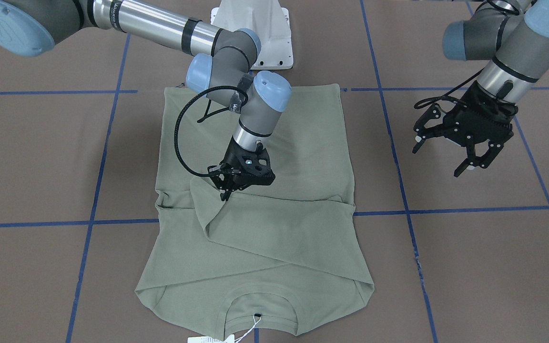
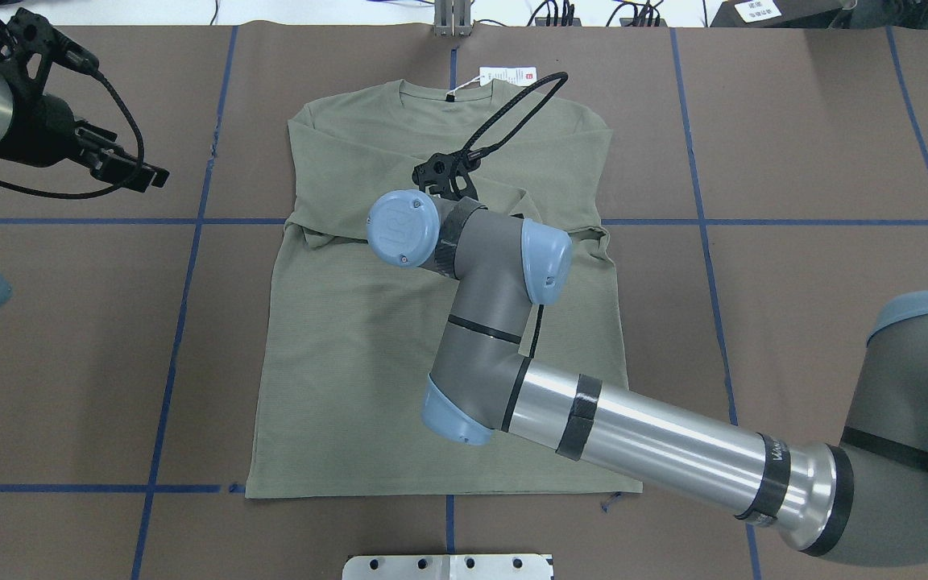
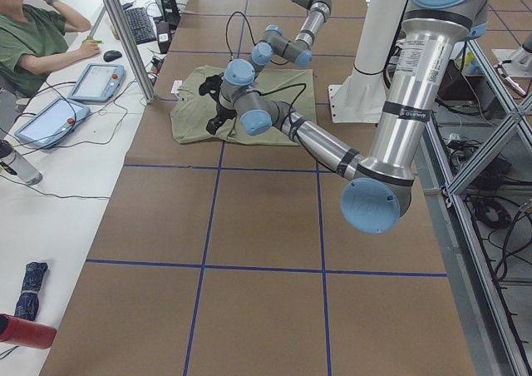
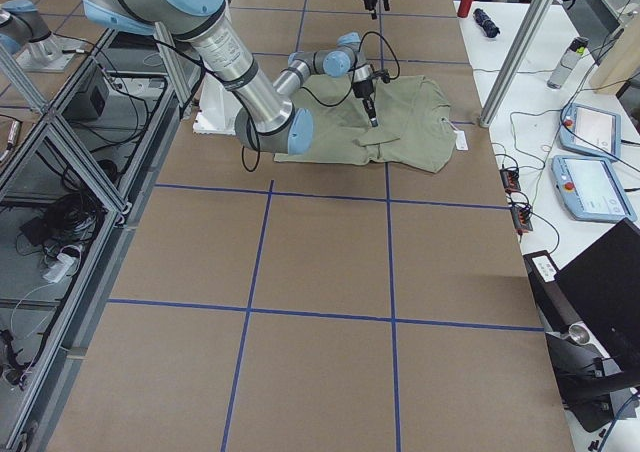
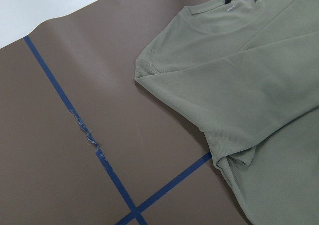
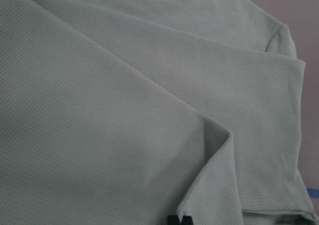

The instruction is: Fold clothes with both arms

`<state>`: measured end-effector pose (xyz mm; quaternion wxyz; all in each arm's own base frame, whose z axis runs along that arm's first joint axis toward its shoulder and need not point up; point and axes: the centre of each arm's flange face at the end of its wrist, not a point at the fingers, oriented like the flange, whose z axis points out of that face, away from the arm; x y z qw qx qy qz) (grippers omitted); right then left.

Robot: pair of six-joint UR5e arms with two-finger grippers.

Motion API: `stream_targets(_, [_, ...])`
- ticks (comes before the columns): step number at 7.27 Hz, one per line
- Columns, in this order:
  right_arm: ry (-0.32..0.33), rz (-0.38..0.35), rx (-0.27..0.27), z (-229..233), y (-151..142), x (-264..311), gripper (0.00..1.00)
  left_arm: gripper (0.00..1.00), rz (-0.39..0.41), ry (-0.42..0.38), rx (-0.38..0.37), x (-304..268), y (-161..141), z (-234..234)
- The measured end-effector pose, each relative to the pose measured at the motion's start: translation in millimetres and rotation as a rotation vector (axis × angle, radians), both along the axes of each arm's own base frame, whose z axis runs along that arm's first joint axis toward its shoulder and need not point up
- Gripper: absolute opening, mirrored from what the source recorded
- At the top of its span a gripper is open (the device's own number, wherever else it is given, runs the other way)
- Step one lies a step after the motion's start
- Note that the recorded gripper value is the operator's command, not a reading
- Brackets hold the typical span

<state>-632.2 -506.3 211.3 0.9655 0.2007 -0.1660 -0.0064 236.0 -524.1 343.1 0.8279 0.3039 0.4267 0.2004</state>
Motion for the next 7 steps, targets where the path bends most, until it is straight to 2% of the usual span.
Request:
stream_targets(2, [0.028, -0.030, 0.012, 28, -29, 65, 0.00, 1.00, -0.007, 0.008, -0.014, 1, 0, -1])
stream_targets(4, [0.087, -0.066, 0.024, 71, -49, 117, 0.00, 1.00, -0.013, 0.014, -0.024, 2, 0, -2])
stream_targets(5, [0.101, -0.071, 0.025, 81, -53, 127, 0.93, 1.00, -0.015, 0.015, -0.028, 2, 0, -2])
stream_targets(6, [0.107, -0.070, 0.024, 85, -55, 130, 1.00, 1.00, -0.015, 0.016, -0.028, 2, 0, -2])
stream_targets(7, [0.090, -0.065, 0.038, 86, -56, 129, 1.00, 1.00, -0.015, 0.016, -0.028, 2, 0, -2])
